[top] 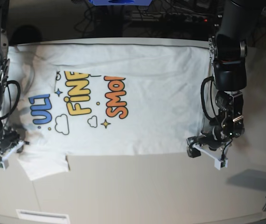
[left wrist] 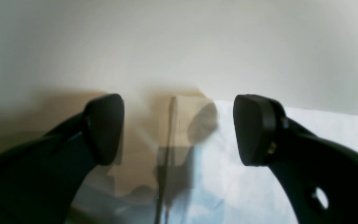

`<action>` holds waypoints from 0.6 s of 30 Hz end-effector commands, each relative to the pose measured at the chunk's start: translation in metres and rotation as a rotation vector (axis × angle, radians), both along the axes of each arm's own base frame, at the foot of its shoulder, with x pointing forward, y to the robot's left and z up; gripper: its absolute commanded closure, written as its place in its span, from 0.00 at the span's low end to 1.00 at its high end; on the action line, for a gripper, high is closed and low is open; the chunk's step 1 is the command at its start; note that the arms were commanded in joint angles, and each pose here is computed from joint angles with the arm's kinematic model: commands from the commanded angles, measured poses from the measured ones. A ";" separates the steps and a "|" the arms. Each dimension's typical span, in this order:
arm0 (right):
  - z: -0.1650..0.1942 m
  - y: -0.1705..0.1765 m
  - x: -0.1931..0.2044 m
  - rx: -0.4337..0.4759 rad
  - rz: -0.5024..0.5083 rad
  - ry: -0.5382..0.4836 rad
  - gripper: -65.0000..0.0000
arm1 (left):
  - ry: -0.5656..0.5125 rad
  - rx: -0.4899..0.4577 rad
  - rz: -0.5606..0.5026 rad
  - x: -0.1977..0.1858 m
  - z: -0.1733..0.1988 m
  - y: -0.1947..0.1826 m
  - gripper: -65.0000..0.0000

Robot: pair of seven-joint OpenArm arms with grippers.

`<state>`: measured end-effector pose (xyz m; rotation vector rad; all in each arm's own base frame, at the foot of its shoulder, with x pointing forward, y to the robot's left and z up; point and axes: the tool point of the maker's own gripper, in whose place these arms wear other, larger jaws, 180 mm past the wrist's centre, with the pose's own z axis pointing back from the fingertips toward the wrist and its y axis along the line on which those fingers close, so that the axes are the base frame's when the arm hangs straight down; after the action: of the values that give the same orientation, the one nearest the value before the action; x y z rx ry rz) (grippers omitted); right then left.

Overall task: Fold the T-shirt properly
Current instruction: 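Lower both grippers onto the shirt's long side edge and grasp it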

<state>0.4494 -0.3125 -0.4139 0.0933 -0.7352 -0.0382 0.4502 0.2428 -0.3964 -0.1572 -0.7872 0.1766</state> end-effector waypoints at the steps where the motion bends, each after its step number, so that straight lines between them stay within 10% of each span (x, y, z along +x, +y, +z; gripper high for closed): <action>1: 0.017 -0.011 0.010 -0.022 -0.008 -0.032 1.00 | -0.011 -0.013 -0.010 0.007 0.009 -0.004 0.17; 18: 0.017 -0.011 0.010 -0.022 -0.007 -0.033 1.00 | 0.025 -0.027 0.004 0.005 -0.002 -0.002 0.18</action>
<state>0.4494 -0.3123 -0.4140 0.0934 -0.7352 -0.0383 0.4553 0.2410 -0.3996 -0.1737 -0.7789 0.1893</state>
